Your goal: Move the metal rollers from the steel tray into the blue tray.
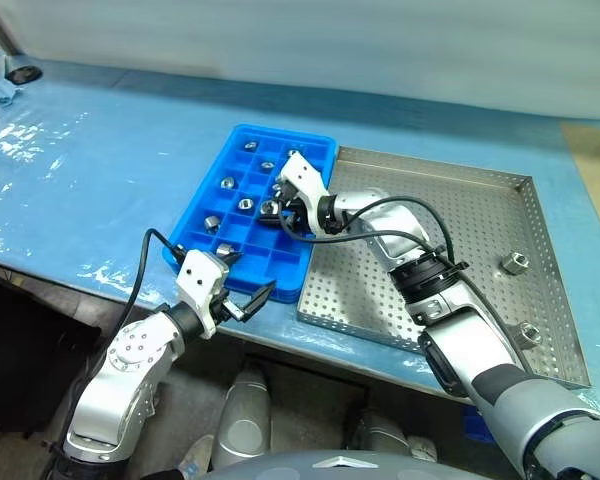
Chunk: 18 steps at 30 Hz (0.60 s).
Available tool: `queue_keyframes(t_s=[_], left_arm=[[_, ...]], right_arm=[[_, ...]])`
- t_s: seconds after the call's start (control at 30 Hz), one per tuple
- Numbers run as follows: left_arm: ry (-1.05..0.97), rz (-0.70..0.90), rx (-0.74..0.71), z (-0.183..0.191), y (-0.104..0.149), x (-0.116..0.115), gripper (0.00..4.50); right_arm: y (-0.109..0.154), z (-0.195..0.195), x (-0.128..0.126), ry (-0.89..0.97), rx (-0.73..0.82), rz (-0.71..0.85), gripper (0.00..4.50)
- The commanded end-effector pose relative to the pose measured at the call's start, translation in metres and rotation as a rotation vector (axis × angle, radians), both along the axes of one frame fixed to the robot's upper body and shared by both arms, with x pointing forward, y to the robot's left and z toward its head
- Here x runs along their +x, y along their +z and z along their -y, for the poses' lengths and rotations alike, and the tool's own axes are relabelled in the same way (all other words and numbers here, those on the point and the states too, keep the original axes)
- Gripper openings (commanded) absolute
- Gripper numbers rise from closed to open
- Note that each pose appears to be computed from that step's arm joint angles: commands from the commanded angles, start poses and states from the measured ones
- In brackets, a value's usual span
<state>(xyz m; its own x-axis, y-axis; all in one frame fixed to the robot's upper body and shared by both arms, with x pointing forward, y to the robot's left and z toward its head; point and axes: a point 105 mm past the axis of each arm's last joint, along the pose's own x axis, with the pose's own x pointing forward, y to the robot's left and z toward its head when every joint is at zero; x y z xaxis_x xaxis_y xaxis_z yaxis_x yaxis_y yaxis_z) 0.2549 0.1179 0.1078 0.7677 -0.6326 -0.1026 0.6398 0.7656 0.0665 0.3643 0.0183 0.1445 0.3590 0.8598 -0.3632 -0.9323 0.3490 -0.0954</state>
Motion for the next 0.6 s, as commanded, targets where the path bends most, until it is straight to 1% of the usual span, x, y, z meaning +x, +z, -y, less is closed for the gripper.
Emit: queue_keyframes(t_s=[0.03, 0.27, 0.6], left_arm=[[-0.008, 0.054, -0.005, 0.003, 0.014, -0.004, 4.39], [-0.008, 0.054, 0.000, 0.002, 0.013, -0.003, 4.39], [-0.017, 0.064, -0.001, 0.006, 0.017, 0.001, 4.39]], right_arm=[[0.002, -0.012, -0.010, 0.054, -0.007, 0.034, 1.64], [-0.012, -0.004, 0.001, -0.017, -0.044, 0.040, 1.64], [-0.009, 0.007, 0.018, -0.075, -0.058, 0.067, 1.64]])
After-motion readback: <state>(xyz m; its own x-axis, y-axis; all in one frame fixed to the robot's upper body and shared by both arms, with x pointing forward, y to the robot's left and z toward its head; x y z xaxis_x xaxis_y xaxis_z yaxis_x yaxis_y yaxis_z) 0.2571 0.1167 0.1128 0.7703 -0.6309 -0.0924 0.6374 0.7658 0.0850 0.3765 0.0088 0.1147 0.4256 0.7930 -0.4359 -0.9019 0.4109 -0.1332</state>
